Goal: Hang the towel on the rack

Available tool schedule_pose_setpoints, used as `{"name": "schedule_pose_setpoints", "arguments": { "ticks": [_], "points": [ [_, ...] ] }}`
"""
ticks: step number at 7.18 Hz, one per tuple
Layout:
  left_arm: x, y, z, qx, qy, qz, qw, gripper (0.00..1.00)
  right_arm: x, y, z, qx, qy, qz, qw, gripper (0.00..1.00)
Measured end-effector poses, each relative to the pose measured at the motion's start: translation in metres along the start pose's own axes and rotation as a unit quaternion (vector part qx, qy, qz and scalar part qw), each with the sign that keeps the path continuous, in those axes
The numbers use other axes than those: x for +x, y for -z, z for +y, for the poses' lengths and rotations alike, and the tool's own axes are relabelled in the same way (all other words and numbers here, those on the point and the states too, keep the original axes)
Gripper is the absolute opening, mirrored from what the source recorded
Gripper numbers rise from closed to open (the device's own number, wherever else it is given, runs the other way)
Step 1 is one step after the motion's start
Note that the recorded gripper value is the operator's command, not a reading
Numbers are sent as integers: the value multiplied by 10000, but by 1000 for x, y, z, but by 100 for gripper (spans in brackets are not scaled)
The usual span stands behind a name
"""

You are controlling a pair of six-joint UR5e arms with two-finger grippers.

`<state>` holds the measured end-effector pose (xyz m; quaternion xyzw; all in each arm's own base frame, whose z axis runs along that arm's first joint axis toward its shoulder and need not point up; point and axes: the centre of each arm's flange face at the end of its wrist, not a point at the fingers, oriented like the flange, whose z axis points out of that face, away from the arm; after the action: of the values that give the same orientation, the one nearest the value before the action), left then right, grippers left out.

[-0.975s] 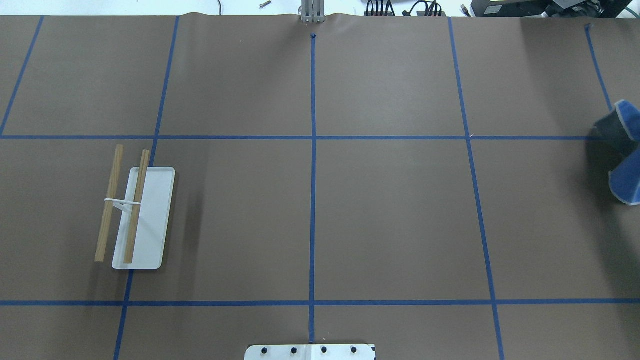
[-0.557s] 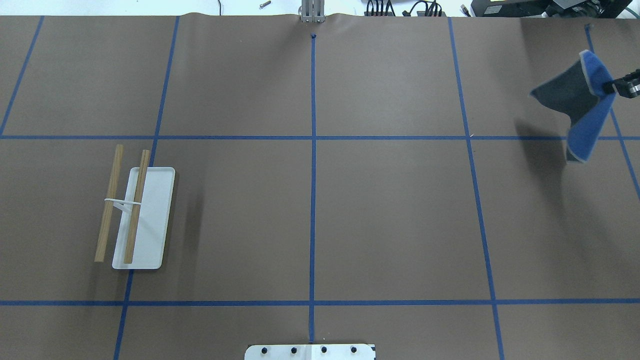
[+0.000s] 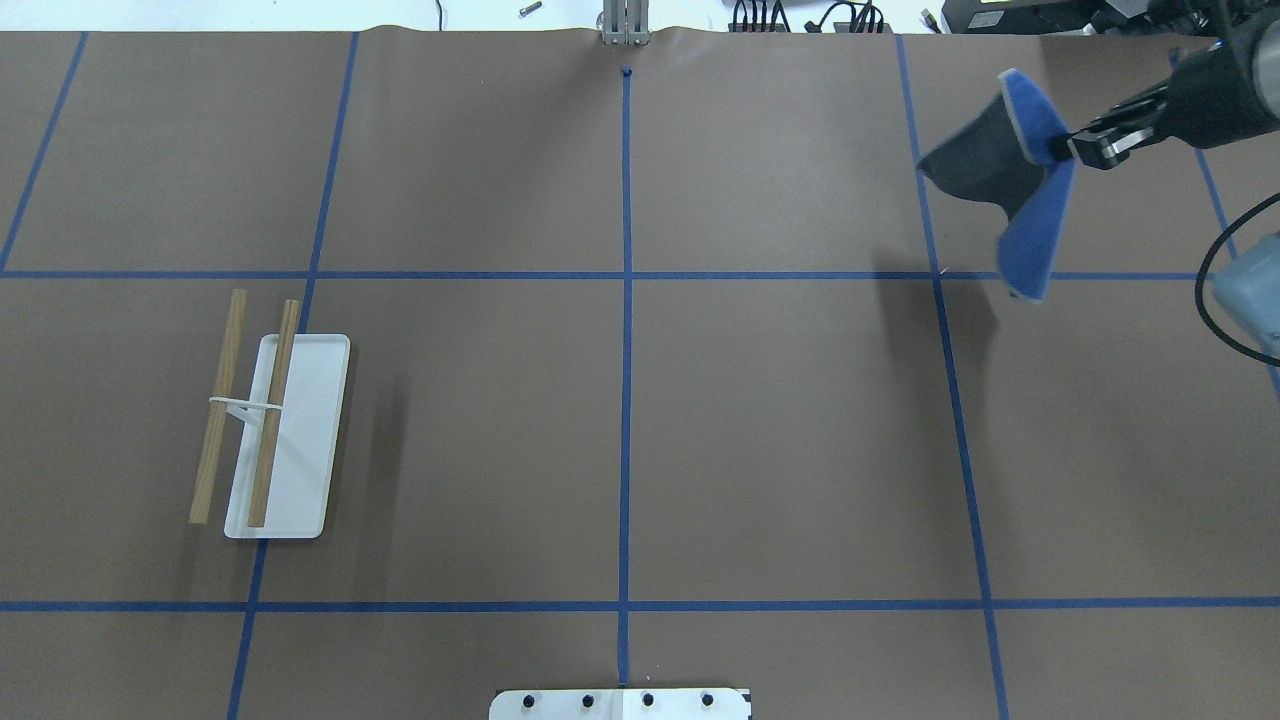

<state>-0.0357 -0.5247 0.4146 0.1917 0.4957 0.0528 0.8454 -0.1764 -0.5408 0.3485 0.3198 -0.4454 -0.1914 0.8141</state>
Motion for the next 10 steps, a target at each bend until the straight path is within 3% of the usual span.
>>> {"name": "schedule_pose_setpoints", "arguments": {
  "ticks": [2, 3, 5, 6, 8, 10],
  "points": [
    [53, -26, -12, 27, 709, 510, 9962, 98, -91, -36, -35, 187, -321, 99, 9993, 0],
    [88, -40, -20, 38, 1175, 755, 9902, 98, -137, -54, -55, 177, -386, 304, 9986, 0],
    [168, -78, -38, -1, 2123, 1008, 9720, 98, -226, -90, -61, 351, -106, 791, 9962, 0],
    [209, -106, -42, 22, 2556, 1056, 9610, 98, -262, -100, -63, 437, 37, 927, 9947, 0],
    [293, -160, -44, -4, 3533, 1191, 9279, 98, -321, -109, -69, 561, 272, 1156, 9913, 0],
    [347, -189, -41, -163, 4183, 1324, 8985, 98, -367, -114, -66, 686, 490, 1327, 9876, 0]
  ]
}}
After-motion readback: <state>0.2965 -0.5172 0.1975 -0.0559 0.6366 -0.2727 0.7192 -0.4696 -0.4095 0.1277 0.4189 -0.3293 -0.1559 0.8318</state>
